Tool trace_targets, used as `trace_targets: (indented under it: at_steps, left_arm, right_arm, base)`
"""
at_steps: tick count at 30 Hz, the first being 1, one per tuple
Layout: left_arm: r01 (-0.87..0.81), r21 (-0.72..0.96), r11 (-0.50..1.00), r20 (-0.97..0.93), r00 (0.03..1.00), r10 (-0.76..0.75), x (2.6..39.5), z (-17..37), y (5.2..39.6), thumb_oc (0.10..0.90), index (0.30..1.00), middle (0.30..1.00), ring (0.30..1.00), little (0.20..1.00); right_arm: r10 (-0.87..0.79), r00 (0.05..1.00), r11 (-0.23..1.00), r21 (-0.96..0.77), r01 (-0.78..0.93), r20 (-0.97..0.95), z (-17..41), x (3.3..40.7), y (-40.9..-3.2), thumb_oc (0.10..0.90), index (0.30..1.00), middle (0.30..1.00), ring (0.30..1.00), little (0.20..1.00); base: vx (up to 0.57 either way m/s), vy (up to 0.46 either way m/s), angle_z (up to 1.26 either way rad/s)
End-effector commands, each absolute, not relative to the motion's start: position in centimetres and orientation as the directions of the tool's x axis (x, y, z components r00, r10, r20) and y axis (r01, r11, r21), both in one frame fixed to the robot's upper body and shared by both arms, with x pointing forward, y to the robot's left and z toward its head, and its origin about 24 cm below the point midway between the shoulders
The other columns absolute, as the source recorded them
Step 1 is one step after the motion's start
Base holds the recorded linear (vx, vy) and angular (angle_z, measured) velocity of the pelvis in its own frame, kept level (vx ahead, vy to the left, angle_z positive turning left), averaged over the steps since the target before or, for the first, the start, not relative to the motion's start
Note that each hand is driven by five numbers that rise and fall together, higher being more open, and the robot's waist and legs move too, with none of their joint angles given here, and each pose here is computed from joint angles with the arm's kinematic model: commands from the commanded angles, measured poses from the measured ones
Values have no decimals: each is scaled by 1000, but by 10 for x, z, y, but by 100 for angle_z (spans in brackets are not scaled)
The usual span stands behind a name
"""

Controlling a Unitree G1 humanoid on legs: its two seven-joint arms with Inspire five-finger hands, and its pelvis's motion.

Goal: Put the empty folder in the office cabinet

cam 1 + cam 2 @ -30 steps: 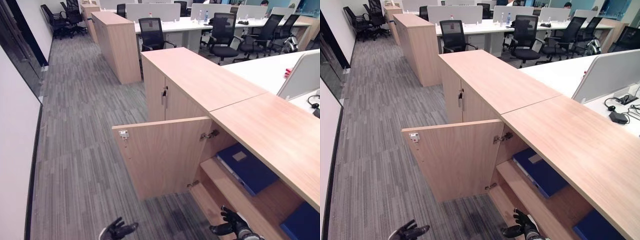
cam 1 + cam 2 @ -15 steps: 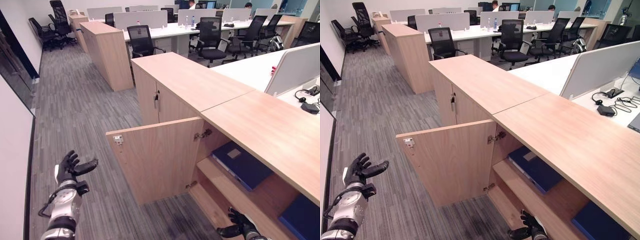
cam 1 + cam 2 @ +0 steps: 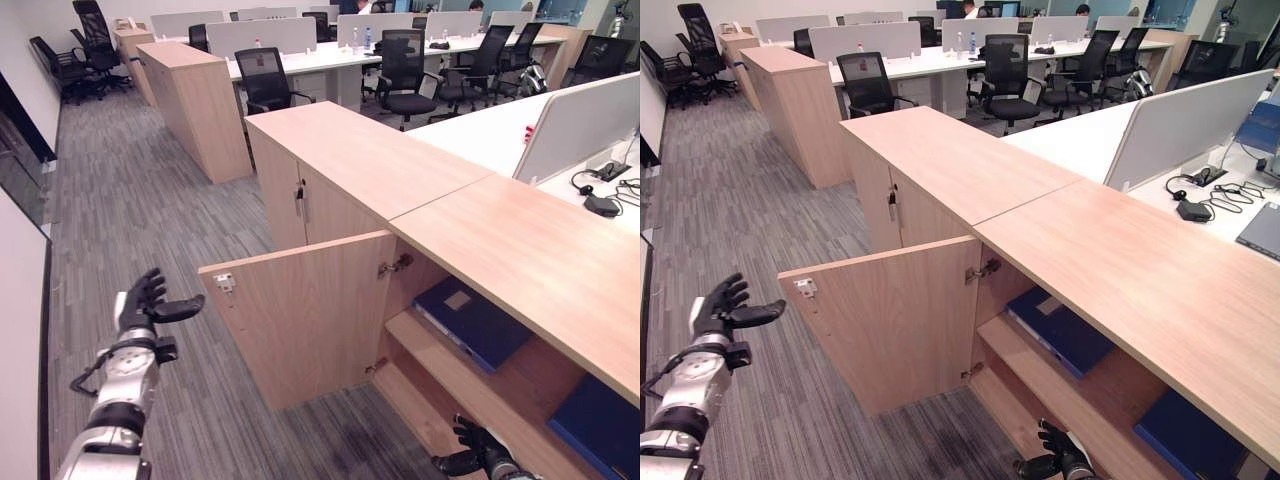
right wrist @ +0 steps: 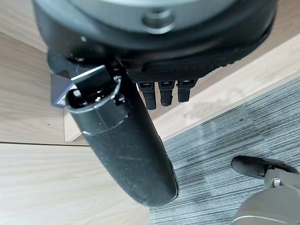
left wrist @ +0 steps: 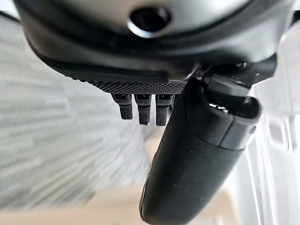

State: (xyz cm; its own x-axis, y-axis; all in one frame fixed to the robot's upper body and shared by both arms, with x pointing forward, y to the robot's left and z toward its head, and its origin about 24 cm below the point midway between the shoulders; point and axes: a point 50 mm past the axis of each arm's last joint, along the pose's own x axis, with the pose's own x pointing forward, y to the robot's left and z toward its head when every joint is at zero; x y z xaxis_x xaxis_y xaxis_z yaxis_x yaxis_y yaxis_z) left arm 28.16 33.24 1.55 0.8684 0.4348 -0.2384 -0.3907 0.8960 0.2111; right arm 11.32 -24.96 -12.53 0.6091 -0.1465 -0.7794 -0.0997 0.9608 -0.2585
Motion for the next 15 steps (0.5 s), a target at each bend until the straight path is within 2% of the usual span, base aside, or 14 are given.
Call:
trace_targets:
  at_steps: [1,4,5,7,9,11,12,15]
  left_arm:
    - [-358,168,919,55,934,354,333,92,317,800,900,900,900,900]
    - [-285,132,949,46,959,281,339,85,292,800,900,900,900,900]
    - [-232,80,969,43,972,229,341,78,271,800,900,900,900,900]
    - [-203,40,978,35,979,202,341,73,261,800,900,900,900,900]
    - [-88,2,996,33,996,88,339,64,228,800,900,900,900,900]
    - [-87,2,996,33,996,87,338,63,227,800,900,900,900,900]
    - [12,-9,1000,22,1000,-12,334,56,205,800,900,900,900,900]
    - [81,10,997,24,996,-82,332,56,193,800,900,900,900,900]
  right_arm:
    - [-123,745,941,-315,-121,-655,-102,162,-253,800,900,900,900,900]
    - [-124,746,940,-318,-122,-654,-102,164,-251,800,900,900,900,900]
    - [-129,743,940,-319,-119,-656,-103,165,-250,800,900,900,900,900]
    - [-129,743,941,-318,-118,-657,-103,165,-250,800,900,900,900,900]
    - [-141,738,942,-319,-105,-660,-104,166,-249,800,900,900,900,900]
    - [-142,738,942,-319,-105,-660,-104,165,-250,800,900,900,900,900]
    - [-142,737,941,-320,-105,-661,-105,166,-249,800,900,900,900,900]
    - [-141,733,940,-322,-112,-666,-105,165,-248,800,900,900,900,900]
  base:
    - [0,0,0]
    - [0,0,0]
    - [0,0,0]
    - [0,0,0]
    - [-6,17,6]
    - [-10,14,8]
    - [-16,20,3]
    - [-6,11,3]
